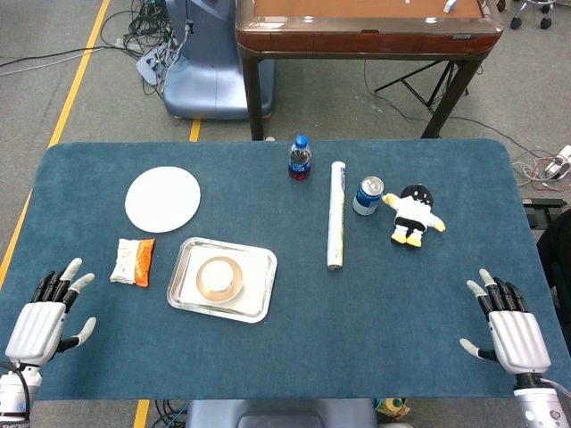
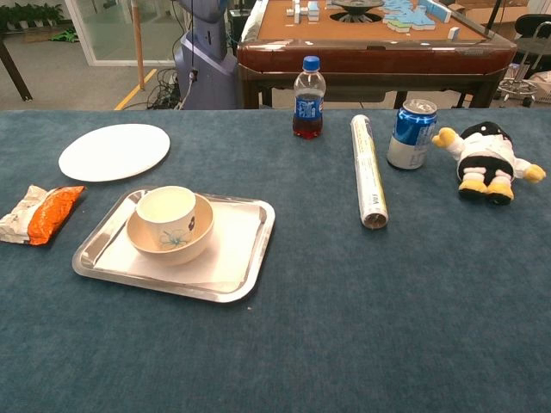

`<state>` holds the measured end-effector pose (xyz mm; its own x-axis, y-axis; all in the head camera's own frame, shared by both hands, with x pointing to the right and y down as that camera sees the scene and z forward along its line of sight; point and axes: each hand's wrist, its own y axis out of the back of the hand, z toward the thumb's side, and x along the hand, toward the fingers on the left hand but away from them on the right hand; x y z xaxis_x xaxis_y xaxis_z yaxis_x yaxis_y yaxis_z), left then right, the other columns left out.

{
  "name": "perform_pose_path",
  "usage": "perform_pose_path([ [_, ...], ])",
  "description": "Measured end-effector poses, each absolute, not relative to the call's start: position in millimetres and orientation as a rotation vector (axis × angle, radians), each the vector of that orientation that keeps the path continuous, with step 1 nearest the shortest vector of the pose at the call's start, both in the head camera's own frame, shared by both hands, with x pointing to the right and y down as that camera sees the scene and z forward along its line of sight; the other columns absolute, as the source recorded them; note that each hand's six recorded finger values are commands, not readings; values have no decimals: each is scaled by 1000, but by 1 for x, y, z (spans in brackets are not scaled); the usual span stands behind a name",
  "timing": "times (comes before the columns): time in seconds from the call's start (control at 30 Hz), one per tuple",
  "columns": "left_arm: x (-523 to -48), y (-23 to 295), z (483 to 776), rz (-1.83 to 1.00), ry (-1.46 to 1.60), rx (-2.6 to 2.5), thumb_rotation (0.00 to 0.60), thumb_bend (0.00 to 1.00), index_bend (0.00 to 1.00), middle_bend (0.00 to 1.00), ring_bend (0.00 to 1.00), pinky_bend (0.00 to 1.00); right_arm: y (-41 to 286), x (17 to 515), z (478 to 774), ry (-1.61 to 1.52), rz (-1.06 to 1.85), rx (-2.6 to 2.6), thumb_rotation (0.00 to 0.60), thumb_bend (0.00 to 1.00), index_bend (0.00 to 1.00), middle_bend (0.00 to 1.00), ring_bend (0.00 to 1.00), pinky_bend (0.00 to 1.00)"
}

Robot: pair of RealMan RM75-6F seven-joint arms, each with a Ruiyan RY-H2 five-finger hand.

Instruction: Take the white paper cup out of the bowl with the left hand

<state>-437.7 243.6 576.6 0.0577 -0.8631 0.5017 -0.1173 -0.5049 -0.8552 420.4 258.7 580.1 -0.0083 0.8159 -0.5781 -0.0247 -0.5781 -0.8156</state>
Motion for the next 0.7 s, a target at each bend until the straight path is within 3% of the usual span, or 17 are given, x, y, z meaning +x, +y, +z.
perform_pose_path([
  [0.3, -422, 232, 601, -1577, 827, -1721, 600, 319, 189, 0, 0, 0, 255, 426, 586, -840, 1694, -1627, 600, 201, 0, 0, 0, 0],
  [0.7, -366, 220, 604, -1467, 772, -1788, 600, 319, 191, 0, 0, 0, 249, 433, 593, -842, 1728, -1646, 600, 201, 0, 0, 0, 0],
])
